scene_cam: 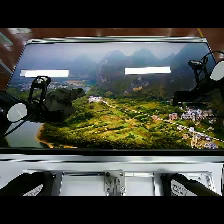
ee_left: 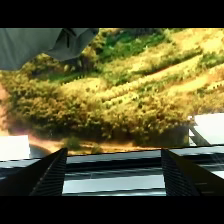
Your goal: Fold the shirts.
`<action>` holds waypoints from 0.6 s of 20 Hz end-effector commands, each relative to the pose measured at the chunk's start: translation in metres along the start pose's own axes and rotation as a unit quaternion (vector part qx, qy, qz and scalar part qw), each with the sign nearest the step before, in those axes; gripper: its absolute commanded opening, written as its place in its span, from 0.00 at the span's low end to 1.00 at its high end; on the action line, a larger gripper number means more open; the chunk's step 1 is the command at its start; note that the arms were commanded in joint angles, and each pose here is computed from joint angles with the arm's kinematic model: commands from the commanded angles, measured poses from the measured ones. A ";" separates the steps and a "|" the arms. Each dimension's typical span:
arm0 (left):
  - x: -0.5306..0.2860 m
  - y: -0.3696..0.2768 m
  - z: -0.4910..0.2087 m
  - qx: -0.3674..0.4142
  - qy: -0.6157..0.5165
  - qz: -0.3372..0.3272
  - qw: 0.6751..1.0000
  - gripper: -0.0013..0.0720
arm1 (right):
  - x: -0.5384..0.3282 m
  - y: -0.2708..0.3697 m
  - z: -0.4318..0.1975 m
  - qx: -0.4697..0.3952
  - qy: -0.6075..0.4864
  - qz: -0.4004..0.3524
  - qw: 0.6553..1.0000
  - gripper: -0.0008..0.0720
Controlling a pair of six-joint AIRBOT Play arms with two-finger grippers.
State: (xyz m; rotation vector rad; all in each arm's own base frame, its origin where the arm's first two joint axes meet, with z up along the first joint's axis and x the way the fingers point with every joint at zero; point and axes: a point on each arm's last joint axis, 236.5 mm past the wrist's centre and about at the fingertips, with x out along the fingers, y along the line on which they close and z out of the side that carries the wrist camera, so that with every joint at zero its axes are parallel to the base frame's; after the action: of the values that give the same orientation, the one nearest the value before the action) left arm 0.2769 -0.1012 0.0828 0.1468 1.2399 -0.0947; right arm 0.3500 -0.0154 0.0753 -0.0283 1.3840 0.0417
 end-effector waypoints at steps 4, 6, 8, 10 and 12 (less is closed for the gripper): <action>-0.001 -0.006 0.019 0.000 -0.041 -0.013 0.999 0.97 | 0.000 0.001 0.001 0.000 -0.002 0.002 1.000 0.97; -0.004 -0.017 0.045 -0.002 -0.095 -0.036 0.995 0.97 | 0.000 0.001 0.000 0.000 0.000 0.002 1.000 0.97; -0.005 -0.025 0.061 0.000 -0.126 -0.051 0.991 0.97 | 0.000 0.002 -0.004 0.002 0.009 0.003 1.000 0.97; 0.003 -0.009 0.087 -0.040 -0.159 -0.035 0.986 0.97 | 0.000 0.002 -0.004 0.010 0.009 0.003 1.000 0.97; 0.029 0.028 0.099 -0.088 -0.134 -0.005 0.987 0.98 | 0.000 0.001 0.001 0.030 -0.002 0.001 1.000 0.97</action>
State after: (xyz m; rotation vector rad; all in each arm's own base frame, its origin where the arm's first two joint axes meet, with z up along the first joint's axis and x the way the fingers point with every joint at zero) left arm 0.3472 -0.1134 0.0948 0.0341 1.0137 -0.0982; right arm 0.3477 -0.0146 0.0749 -0.0072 1.3940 0.0295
